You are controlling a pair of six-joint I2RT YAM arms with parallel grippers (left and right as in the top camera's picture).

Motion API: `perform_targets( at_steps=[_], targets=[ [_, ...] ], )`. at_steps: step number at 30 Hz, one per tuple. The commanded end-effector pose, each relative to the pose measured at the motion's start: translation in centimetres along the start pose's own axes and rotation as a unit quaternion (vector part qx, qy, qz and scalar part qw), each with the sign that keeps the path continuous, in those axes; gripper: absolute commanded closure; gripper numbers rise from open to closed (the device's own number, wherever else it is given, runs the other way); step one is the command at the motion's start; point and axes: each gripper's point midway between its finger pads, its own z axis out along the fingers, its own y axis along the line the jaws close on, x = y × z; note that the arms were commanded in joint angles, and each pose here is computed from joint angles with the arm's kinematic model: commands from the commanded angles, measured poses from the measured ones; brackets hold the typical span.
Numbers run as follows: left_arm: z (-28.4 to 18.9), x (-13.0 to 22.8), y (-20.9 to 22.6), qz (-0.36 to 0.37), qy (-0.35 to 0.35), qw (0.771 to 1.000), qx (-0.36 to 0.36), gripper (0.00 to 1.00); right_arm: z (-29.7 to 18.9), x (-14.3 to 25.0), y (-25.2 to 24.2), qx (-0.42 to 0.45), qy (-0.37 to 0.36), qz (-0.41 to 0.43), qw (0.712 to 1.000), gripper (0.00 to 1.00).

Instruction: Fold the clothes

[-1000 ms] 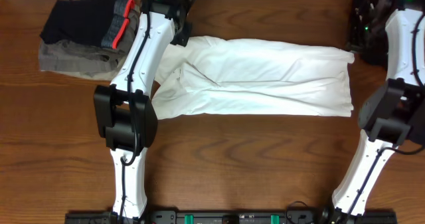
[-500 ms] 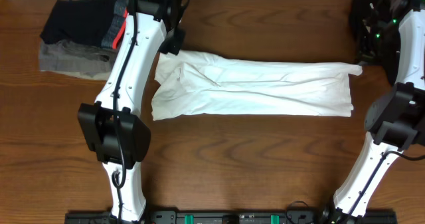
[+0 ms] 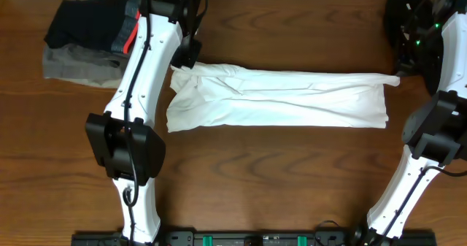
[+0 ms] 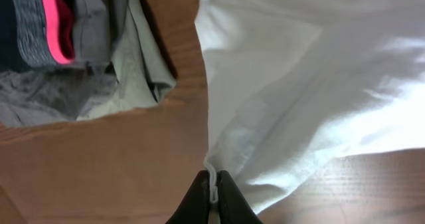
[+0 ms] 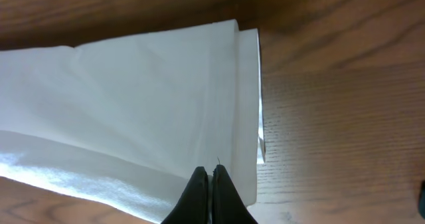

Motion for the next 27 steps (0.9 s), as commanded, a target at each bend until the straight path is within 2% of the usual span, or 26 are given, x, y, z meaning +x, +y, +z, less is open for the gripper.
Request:
perform_targets(
  at_steps=[1,13,16,18,19,23,27],
  targets=[
    [-0.1,0.5,-0.3,-0.003,0.009,1.000,0.011,0.94,-0.4,0.6,-0.2,-0.001,0.002,-0.004,1.000,0.99],
    [0.8,2.4,-2.4,0.005,0.050,0.997,0.062,0.94,3.8,2.1,-1.2,0.006,0.046,0.006,0.999,0.98],
    [1.3,3.1,-2.7,0.008,0.066,0.996,0.067,0.94,4.6,2.3,-1.3,0.006,0.050,0.010,0.999,0.89],
    [1.6,3.6,-2.9,0.011,0.078,0.995,0.068,0.94,5.0,2.5,-1.3,0.005,0.055,0.011,0.998,0.77],
    [1.7,3.9,-2.9,0.012,0.084,0.994,0.069,0.94,5.1,2.6,-1.4,0.005,0.055,0.011,0.998,0.74],
    [2.4,5.0,-3.2,0.016,0.107,0.992,0.070,0.94,5.5,2.7,-1.5,0.005,0.058,0.013,0.998,0.68],
    [3.3,6.0,-3.5,0.020,0.128,0.989,0.072,0.94,5.6,2.7,-1.5,0.005,0.059,0.015,0.998,0.67]
  ],
)
